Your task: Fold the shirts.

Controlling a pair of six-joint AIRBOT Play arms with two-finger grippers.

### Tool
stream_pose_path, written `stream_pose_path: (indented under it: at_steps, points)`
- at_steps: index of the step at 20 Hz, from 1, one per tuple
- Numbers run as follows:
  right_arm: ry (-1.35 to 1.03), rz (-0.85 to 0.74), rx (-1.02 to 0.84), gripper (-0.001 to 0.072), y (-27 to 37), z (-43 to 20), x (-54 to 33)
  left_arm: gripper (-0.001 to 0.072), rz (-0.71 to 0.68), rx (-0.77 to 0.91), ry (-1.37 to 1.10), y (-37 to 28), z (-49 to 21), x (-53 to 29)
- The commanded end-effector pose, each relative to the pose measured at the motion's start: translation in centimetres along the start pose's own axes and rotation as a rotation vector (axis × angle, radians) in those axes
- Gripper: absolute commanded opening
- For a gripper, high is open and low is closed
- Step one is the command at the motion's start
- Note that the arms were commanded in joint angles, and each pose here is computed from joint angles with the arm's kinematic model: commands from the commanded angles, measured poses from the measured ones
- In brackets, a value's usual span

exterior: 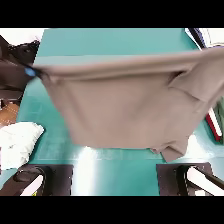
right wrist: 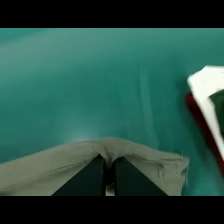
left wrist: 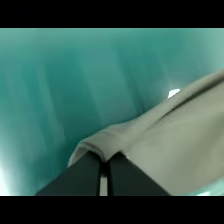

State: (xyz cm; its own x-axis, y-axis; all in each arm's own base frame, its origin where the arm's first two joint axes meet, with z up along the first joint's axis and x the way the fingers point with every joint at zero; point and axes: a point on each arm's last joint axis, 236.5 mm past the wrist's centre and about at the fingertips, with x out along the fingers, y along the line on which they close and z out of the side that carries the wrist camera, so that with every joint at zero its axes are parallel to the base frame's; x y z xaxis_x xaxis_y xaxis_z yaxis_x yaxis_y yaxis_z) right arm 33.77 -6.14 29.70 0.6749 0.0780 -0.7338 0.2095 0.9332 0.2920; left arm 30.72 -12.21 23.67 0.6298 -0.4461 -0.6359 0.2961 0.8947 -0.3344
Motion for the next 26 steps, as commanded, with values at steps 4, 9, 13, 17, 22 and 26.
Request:
stream_pose_path:
  at_steps: [4,9,13,17,22,26]
  points:
    - [0.211,-0.038,-0.174,0.0024,2.2,-4.1,16.6,0.0029,0.106,-0.127,-0.093,7.3,-3.9,9.5]
    - [0.161,-0.030,-0.225,0.0025,4.4,-5.0,24.0,0.0029,0.184,-0.053,-0.290,9.2,0.5,8.6]
    - [0.062,-0.005,-0.219,0.0024,5.2,-3.1,26.2,0.0028,0.226,0.004,-0.424,9.9,3.6,7.3]
    - [-0.030,0.010,-0.218,0.0025,5.8,-0.9,26.3,0.0029,0.232,-0.046,-0.339,11.2,1.9,10.3]
    - [-0.076,0.016,-0.216,0.0024,5.9,0.1,26.9,0.0029,0.254,-0.103,-0.184,13.9,-0.6,16.5]
    - [-0.040,0.006,-0.212,0.0024,5.4,-0.9,29.2,0.0029,0.261,-0.103,-0.167,14.9,1.0,19.1]
